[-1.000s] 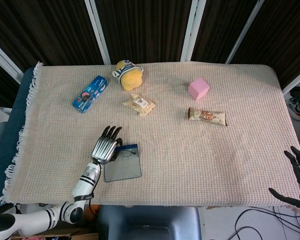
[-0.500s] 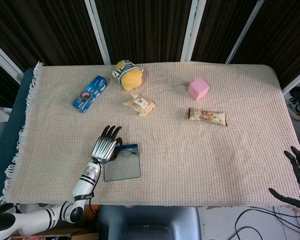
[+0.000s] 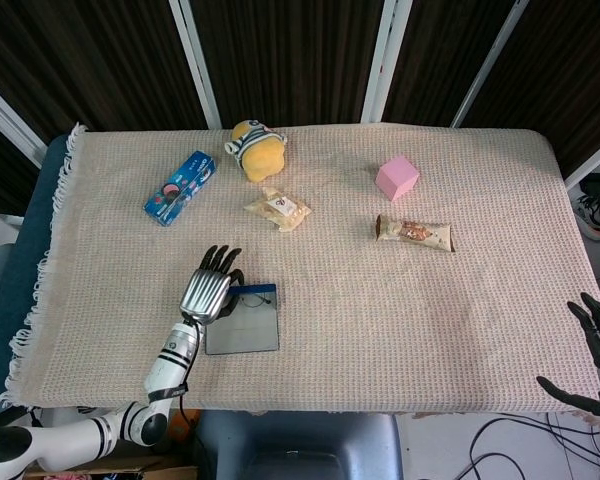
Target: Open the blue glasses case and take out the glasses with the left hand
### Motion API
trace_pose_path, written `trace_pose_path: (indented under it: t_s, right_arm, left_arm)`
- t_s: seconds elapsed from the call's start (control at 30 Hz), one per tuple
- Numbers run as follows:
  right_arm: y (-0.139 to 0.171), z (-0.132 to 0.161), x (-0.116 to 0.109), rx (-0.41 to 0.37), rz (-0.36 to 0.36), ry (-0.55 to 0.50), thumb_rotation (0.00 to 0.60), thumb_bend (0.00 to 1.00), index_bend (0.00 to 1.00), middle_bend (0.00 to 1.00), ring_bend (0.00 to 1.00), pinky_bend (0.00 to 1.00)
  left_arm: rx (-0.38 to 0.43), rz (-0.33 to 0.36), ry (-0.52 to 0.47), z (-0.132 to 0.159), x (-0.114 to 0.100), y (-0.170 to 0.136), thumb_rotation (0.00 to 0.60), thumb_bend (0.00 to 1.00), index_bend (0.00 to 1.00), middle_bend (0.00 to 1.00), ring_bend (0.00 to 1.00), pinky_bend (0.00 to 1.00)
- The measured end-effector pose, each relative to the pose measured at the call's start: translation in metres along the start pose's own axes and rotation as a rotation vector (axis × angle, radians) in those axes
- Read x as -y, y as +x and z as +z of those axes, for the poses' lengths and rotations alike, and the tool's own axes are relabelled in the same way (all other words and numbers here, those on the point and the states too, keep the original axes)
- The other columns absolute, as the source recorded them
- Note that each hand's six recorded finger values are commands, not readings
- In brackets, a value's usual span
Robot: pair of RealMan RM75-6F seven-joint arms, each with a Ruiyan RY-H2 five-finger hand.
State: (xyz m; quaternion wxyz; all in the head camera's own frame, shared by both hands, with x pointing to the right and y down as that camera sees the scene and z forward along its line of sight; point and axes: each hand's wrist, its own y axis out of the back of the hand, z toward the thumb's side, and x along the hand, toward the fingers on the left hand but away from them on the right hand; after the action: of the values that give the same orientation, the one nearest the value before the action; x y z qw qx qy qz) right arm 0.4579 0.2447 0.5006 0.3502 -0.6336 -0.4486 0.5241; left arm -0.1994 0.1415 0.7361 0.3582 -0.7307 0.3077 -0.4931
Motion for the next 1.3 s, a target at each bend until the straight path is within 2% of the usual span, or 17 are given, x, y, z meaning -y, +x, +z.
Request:
trace_pose_path:
  t_s: [0.6, 1.0, 1.3]
  right_arm:
    - [-0.001, 0.000, 0.001, 0.005, 0.000, 0.006, 0.600, 0.13, 0.00, 0.00, 0.00, 0.00]
    - [0.000, 0.000, 0.000, 0.006, -0.002, 0.004, 0.600, 0.13, 0.00, 0.00, 0.00, 0.00]
    - [0.000, -0.001, 0.000, 0.010, -0.002, 0.000, 0.600, 0.13, 0.00, 0.00, 0.00, 0.00]
  left_arm:
    - [-0.039, 0.127, -0.206, -0.006, -0.013, -0.002, 0.600, 0.39, 0.62, 0.10, 0.00, 0.00]
    - [-0.046, 0.120, -0.207, -0.011, -0.013, 0.000, 0.600, 0.39, 0.61, 0.10, 0.00, 0.00]
    - [-0.065, 0.154, -0.224, -0.017, -0.030, 0.011, 0.600, 0.39, 0.60, 0.10, 0.00, 0.00]
